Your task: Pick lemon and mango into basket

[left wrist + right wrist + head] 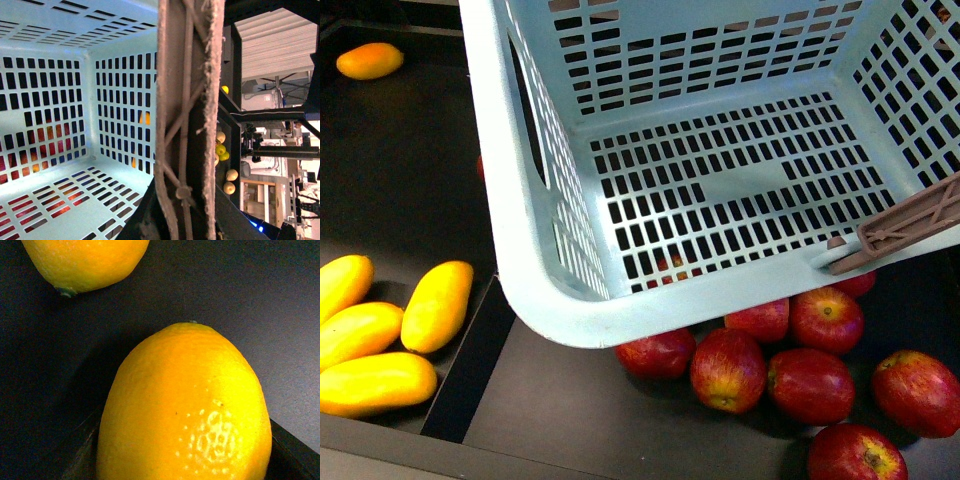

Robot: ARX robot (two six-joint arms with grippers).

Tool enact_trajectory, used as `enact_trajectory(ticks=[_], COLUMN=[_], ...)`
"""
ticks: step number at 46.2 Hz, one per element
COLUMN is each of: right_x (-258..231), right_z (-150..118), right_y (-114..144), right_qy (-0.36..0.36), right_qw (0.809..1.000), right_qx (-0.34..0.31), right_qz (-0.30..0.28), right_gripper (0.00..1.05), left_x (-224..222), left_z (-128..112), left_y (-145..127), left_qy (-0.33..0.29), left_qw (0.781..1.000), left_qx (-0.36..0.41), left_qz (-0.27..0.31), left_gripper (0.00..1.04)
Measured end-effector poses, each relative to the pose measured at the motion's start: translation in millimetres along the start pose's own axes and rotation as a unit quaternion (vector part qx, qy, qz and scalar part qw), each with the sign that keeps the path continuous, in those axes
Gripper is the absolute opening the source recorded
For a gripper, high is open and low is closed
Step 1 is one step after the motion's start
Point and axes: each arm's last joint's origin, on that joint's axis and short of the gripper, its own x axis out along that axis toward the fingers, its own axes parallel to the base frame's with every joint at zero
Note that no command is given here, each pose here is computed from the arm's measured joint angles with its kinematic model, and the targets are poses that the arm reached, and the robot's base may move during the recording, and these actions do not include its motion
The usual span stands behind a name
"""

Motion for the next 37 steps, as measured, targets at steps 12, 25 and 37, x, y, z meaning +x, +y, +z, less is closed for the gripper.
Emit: enact_trajectory(ticks=[12,25,37], right_x=[-23,-135,-241], right_z=[-8,9,13], right_y=[-9,-20,-22], right_qy=[0.013,-0.002,-0.022], right_qw=[1.0,0.988,0.965], right_qx=[0.009,-0.022,-0.063], right_qz=[0.027,0.151,0.253], right_gripper=[0.65,0.65,0.65], left_x=[0,0,0], left_z=[0,0,0], left_y=[0,0,0], left_qy=[0.0,0.0,0.0], left_qw=[1.0,1.0,1.0], left_qx=[0.0,0.0,0.0], left_qz=[0.0,0.0,0.0], left_gripper=[0.06,0.06,0.06])
